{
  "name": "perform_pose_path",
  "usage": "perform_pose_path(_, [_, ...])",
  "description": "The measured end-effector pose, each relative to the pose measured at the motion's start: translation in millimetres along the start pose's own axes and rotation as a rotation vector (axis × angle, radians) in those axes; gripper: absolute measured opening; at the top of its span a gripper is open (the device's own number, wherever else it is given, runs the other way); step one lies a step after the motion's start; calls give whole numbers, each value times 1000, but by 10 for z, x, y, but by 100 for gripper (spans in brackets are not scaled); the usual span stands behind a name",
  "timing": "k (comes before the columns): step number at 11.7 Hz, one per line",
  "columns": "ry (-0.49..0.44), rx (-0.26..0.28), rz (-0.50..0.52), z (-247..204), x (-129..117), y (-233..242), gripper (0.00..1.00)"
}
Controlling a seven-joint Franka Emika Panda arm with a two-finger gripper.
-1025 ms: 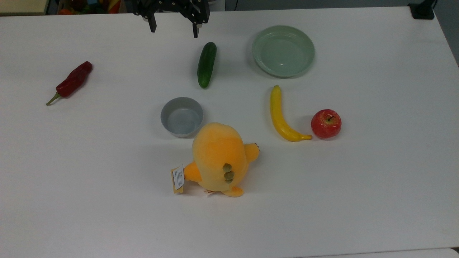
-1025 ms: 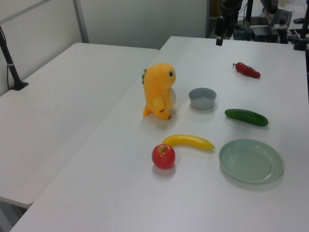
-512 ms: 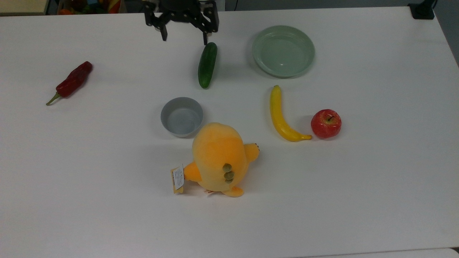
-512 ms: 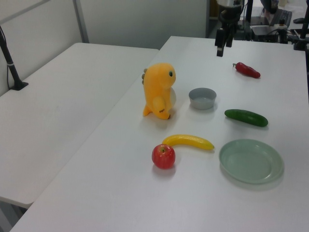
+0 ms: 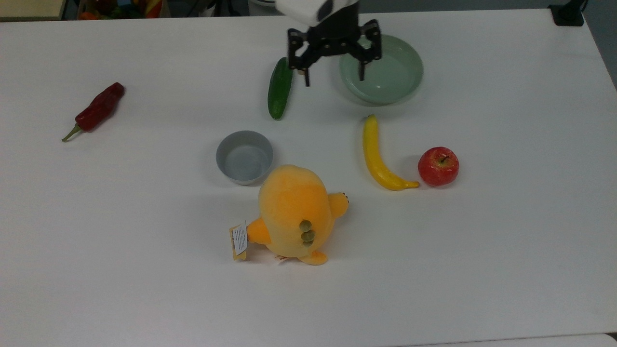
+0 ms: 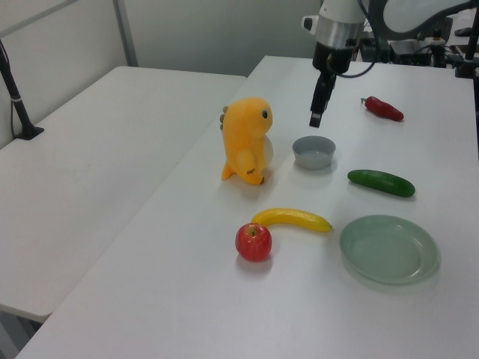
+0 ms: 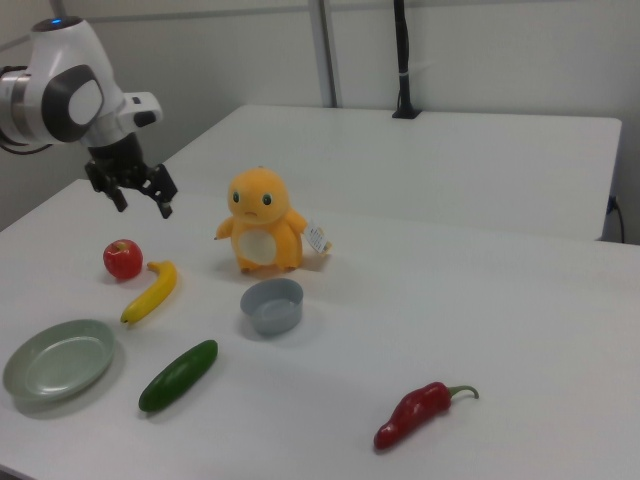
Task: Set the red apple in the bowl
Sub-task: 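Move the open gripper over the pale green plate to above the red apple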
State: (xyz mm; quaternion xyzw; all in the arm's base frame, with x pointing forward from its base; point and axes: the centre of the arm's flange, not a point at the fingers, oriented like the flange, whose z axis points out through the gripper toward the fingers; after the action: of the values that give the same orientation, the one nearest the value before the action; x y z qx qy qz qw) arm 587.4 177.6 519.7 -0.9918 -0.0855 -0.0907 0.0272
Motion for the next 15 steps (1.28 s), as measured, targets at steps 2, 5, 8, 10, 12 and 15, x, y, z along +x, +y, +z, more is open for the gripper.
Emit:
perform_pose_path(2, [-3,20,-15,130,87,-375,100])
perform_pose_path(5, [60,64,-57,424,270,-916,100])
perform_pose_path(8, [93,83,-74,775,297,-1256,100])
perform_pose_path(10, [121,79,-110,1044,315,-1406,100])
perform_pose_path(12, [117,76,-138,1320,279,-1576,100])
perform_pose_path(15, [96,70,-164,1549,230,-1708,100])
